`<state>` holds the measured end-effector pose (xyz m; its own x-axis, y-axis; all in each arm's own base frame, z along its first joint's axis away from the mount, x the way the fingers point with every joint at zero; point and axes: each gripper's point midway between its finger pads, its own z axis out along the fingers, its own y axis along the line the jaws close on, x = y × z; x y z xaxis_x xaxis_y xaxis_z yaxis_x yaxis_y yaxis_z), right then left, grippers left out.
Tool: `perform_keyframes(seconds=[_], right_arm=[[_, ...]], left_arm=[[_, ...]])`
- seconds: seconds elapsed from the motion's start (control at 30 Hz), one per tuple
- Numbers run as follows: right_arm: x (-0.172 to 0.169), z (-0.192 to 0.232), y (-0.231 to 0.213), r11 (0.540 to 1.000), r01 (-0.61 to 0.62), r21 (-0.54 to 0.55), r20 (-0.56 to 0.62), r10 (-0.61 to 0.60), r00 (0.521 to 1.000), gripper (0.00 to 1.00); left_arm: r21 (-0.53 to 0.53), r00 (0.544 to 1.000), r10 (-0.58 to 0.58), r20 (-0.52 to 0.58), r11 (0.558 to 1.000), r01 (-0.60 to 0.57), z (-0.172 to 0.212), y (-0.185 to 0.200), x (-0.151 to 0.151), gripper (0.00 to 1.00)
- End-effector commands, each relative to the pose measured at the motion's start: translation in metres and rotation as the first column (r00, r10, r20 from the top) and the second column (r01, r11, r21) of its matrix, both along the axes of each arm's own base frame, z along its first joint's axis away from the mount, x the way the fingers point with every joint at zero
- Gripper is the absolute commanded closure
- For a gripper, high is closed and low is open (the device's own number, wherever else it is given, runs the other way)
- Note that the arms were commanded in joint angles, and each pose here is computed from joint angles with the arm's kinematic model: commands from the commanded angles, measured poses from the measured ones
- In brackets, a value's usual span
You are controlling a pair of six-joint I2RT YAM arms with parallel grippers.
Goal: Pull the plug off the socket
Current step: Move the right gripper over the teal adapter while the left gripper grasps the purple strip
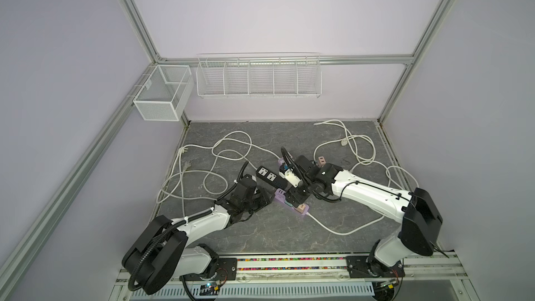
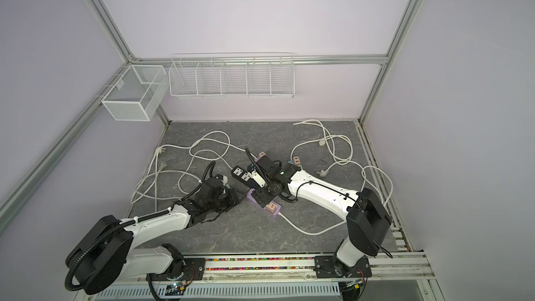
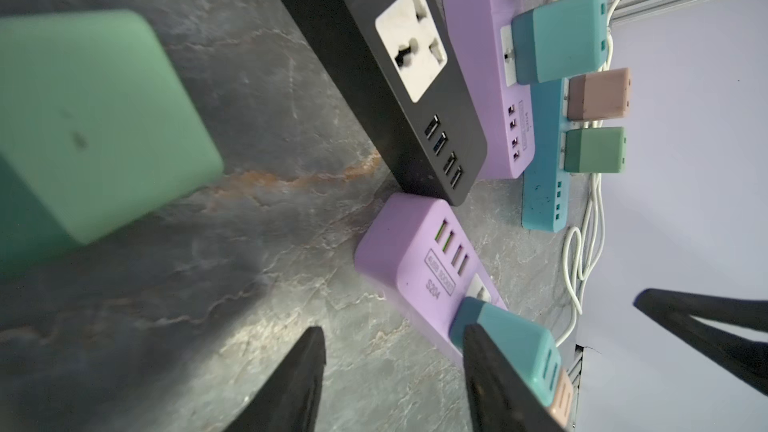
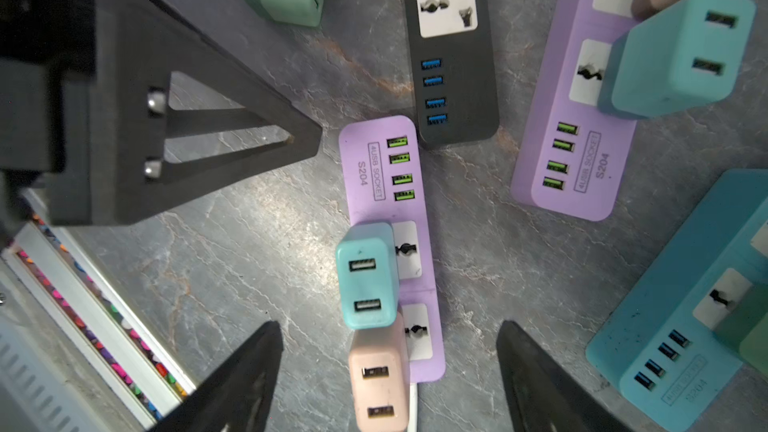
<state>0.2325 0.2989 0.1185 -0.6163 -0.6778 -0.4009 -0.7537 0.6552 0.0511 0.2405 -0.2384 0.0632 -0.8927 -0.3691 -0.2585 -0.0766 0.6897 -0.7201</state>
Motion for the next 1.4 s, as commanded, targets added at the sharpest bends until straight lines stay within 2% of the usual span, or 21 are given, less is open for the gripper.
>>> perform_keyframes(seconds=[0.0, 0.2, 0.27, 0.5, 0.8, 1.37], right_arm=[[-0.001, -0.012, -0.003, 0.998, -0.020, -0.062, 0.003, 0.020, 1.000, 0.18], [0.001, -0.024, 0.003, 0.992, -0.047, -0.114, -0.003, 0.047, 0.999, 0.22], [0.001, -0.026, 0.003, 0.991, -0.050, -0.128, -0.011, 0.049, 0.999, 0.24], [0.001, -0.035, 0.011, 0.990, -0.065, -0.129, -0.033, 0.061, 0.998, 0.29], [0.002, -0.041, 0.015, 0.988, -0.076, -0.137, -0.035, 0.072, 0.997, 0.33], [0.005, -0.050, 0.015, 0.984, -0.081, -0.156, -0.032, 0.077, 0.996, 0.43]], left_arm=[[-0.046, 1.000, 0.018, 0.018, 0.999, -0.017, 0.007, -0.008, 0.007, 0.46], [-0.079, 1.000, -0.022, 0.011, 0.997, 0.022, 0.004, -0.020, 0.007, 0.46], [-0.056, 0.999, -0.031, -0.013, 0.998, 0.030, -0.001, -0.021, 0.006, 0.47], [0.019, 0.999, 0.001, -0.052, 1.000, 0.000, -0.016, -0.009, 0.003, 0.48], [-0.012, 0.999, -0.021, -0.050, 1.000, 0.021, -0.017, -0.017, 0.004, 0.48], [0.041, 0.996, -0.001, -0.091, 0.999, 0.005, -0.034, -0.011, 0.002, 0.48]])
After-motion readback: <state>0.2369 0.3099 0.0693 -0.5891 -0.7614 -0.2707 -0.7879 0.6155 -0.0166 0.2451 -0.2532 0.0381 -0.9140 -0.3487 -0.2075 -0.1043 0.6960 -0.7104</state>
